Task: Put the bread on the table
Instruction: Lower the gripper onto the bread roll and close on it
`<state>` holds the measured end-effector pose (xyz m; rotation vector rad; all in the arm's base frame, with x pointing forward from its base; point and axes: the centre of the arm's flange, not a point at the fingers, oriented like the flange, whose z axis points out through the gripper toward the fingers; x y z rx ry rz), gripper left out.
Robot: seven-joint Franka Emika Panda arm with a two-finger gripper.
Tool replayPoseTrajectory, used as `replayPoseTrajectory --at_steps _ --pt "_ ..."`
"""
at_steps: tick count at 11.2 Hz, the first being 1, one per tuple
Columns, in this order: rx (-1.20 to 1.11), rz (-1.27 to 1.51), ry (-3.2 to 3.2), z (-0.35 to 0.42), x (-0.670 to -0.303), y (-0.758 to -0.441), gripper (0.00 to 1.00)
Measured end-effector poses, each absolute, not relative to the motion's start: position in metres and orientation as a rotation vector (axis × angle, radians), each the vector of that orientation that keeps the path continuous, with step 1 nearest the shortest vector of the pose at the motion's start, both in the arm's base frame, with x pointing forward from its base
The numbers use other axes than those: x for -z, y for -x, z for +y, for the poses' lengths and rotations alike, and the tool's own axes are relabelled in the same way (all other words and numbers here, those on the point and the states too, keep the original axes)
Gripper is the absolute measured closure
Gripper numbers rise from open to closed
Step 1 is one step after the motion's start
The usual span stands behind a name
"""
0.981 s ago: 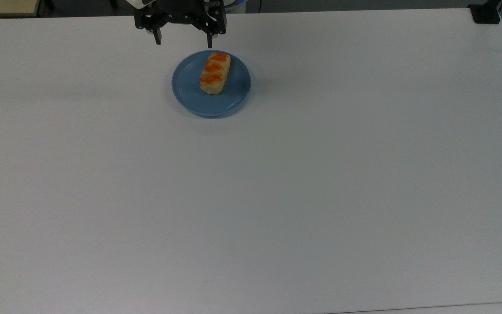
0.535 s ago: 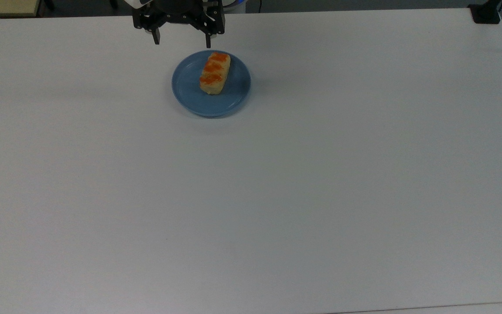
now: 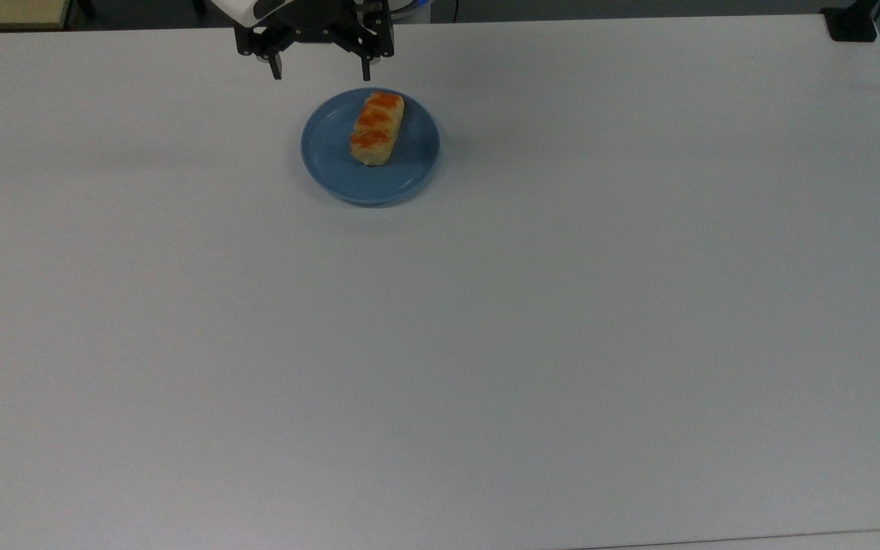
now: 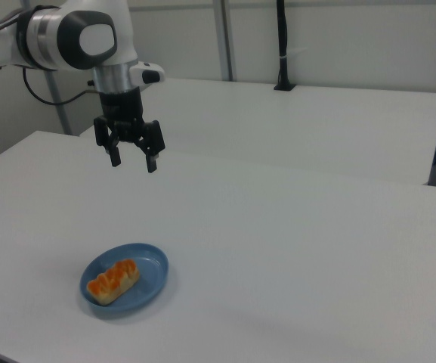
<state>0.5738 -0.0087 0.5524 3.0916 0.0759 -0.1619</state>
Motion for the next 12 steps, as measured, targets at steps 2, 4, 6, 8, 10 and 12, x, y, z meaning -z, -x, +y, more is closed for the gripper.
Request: replayPoseTrajectory --at_steps 2,4,6,8,10,12 --pt "0.251 0.082 -3.087 -0.007 -0.531 -0.569 0.0" --pt "0.38 0.093 -3.076 -0.004 -0.494 -0.558 0.0" --pt "0.504 0.109 -3.059 0.001 -0.452 -0.545 0.0" --pt "0.525 0.094 -3.039 0.015 -0.407 -0.534 0.0" --pt "0.492 0.057 -3.0 0.037 -0.367 -0.521 0.0" --pt "0.474 0.034 -2.975 0.045 -0.338 -0.509 0.02"
